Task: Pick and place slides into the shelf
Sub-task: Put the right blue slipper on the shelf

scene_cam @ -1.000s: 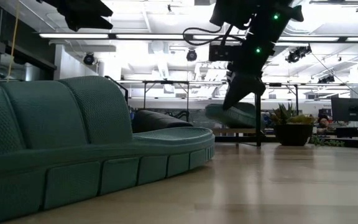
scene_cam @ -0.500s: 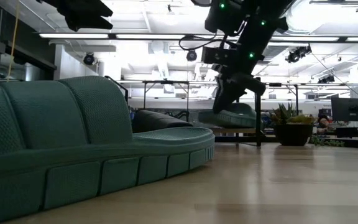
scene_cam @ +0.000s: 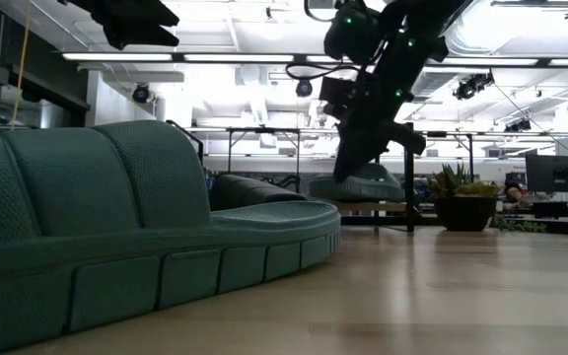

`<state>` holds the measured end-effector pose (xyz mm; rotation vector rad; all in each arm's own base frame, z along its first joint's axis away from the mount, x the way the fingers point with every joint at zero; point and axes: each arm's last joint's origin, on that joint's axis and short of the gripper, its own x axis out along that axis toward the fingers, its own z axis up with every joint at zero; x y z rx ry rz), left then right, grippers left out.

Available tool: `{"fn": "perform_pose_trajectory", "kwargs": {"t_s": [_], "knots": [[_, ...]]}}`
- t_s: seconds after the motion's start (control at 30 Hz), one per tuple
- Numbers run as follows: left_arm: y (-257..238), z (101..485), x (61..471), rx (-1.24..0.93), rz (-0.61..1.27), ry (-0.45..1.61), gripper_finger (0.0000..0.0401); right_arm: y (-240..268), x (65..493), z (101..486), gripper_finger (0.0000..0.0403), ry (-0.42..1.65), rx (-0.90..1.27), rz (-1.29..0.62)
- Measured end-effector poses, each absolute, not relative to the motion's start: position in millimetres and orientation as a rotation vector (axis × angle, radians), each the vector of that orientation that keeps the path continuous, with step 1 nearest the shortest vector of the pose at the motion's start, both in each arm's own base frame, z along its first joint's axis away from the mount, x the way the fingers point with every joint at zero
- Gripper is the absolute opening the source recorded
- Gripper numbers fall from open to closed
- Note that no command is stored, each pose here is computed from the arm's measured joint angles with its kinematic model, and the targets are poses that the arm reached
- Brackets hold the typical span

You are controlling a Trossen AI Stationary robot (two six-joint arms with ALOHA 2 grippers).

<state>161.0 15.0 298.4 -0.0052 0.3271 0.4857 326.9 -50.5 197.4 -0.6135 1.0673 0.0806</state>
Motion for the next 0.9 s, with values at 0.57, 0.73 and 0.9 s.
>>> {"fn": "perform_pose_trajectory", "kwargs": {"t_s": [0.57,0.73,0.9], "knots": [[15,298,161,-0.004,0.490,0.327,0.0273,-73,315,193,0.0000,1.065,-0.640,0.343],[16,298,161,0.000,0.511,0.326,0.0273,-82,312,195,0.0000,1.058,-0.655,0.356],[16,298,161,0.002,0.512,0.329,0.0273,-93,301,204,0.0000,1.079,-0.632,0.318]]}}
